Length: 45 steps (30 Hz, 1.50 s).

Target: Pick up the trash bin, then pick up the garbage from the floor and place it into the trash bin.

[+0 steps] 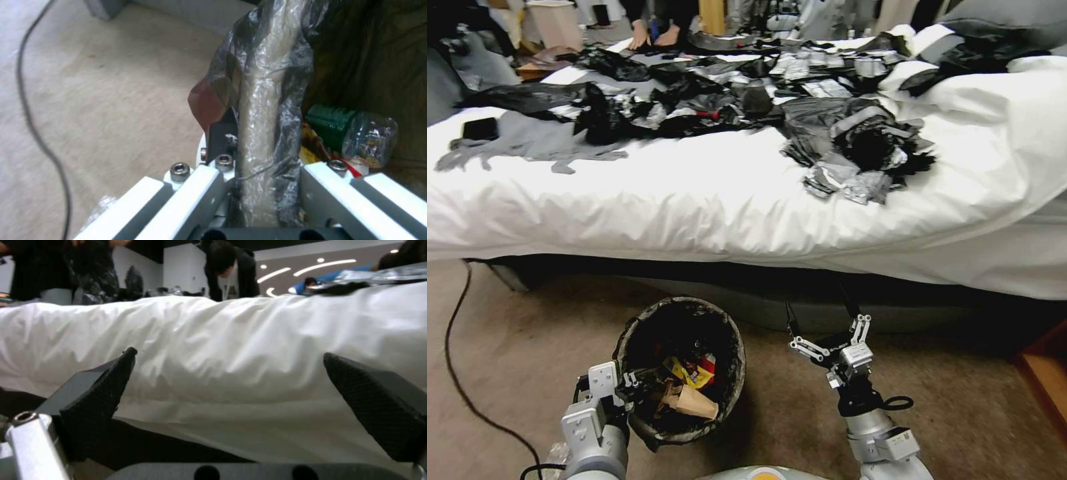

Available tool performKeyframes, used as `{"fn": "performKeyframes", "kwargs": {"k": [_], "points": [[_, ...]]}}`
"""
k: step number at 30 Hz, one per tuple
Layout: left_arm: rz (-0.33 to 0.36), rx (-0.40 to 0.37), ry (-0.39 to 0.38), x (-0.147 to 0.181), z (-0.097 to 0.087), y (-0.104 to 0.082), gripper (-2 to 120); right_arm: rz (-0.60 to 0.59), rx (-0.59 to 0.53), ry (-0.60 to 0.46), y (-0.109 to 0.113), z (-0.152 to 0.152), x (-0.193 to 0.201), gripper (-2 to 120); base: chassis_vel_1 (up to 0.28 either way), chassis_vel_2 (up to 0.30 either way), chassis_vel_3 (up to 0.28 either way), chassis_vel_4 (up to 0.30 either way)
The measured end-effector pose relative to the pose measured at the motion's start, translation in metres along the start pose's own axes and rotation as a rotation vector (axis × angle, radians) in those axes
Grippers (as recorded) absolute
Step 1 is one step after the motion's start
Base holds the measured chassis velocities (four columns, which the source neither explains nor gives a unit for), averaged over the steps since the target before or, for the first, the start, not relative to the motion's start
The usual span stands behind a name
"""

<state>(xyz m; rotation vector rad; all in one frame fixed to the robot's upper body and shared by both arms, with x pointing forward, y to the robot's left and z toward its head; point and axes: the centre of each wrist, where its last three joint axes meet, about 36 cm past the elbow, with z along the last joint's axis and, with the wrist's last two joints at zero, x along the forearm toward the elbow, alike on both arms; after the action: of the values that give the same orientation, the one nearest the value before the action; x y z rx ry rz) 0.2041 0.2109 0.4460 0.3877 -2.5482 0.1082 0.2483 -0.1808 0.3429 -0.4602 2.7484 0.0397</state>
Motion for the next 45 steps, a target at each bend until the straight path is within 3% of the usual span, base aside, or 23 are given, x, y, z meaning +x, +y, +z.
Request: {"fn": "performKeyframes", "kwargs": {"k": [17, 45], "points": [[-0.001, 0.001, -0.006, 0.004, -0.005, 0.003, 0, 0.011, -0.01, -0.013, 0.002, 0.004, -0.012, 100, 0.126, 0.122, 0.124, 0.118], [0.003, 0.043, -0.038, 0.017, -0.029, 0.007, 0, -0.047, 0.008, -0.016, 0.003, 0.0, -0.014, 100, 0.123, 0.119, 0.128, 0.132]]}}
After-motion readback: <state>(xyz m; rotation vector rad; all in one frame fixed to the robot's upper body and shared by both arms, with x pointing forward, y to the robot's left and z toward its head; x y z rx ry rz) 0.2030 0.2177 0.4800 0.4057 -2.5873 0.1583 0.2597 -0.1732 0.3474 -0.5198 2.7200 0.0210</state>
